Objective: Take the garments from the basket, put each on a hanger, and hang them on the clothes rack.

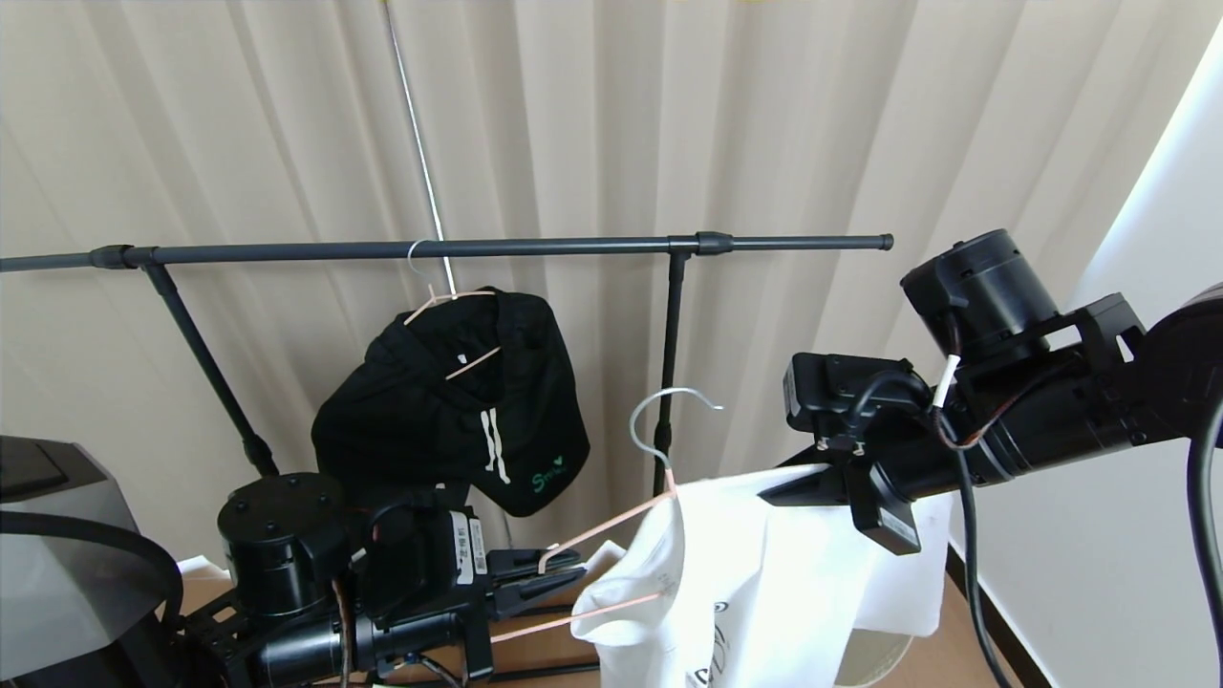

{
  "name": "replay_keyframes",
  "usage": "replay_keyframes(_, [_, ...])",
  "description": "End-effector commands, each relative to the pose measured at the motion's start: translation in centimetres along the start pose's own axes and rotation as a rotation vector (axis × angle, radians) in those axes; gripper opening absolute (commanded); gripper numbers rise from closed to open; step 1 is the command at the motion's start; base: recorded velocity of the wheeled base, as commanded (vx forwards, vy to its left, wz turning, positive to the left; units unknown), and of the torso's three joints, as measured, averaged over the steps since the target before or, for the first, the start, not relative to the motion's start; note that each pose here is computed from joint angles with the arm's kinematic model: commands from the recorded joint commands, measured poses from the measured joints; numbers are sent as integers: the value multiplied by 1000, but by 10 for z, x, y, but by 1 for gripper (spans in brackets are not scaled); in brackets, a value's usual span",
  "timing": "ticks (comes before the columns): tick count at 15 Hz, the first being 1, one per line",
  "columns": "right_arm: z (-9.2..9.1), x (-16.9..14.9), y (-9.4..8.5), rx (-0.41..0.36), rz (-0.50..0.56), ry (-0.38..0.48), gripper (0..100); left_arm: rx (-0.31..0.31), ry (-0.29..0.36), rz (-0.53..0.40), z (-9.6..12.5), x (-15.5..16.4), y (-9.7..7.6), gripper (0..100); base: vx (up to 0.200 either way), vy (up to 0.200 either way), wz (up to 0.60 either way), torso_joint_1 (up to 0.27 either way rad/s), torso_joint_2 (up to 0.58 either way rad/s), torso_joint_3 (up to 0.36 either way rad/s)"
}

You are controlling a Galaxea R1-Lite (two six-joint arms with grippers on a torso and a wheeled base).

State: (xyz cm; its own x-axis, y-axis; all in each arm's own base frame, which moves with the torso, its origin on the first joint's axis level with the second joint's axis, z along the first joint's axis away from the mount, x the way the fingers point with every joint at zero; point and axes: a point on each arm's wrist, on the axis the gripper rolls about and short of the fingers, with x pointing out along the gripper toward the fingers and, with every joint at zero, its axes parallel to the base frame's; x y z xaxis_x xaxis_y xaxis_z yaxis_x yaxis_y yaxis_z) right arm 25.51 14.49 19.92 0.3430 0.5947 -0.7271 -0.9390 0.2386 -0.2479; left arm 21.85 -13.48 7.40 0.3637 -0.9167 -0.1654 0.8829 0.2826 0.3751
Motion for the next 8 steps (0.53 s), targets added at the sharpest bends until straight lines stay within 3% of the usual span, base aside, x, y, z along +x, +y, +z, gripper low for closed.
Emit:
replay_keyframes(1, [0,0,1,0,2,1,0,-4,5,1,-3,1,0,0,0,0,0,0,0,0])
replay_keyframes(8, [0,-2,1,-1,1,-2,0,12,-15,23,-3,0,4,0,0,0,0,0,0,0])
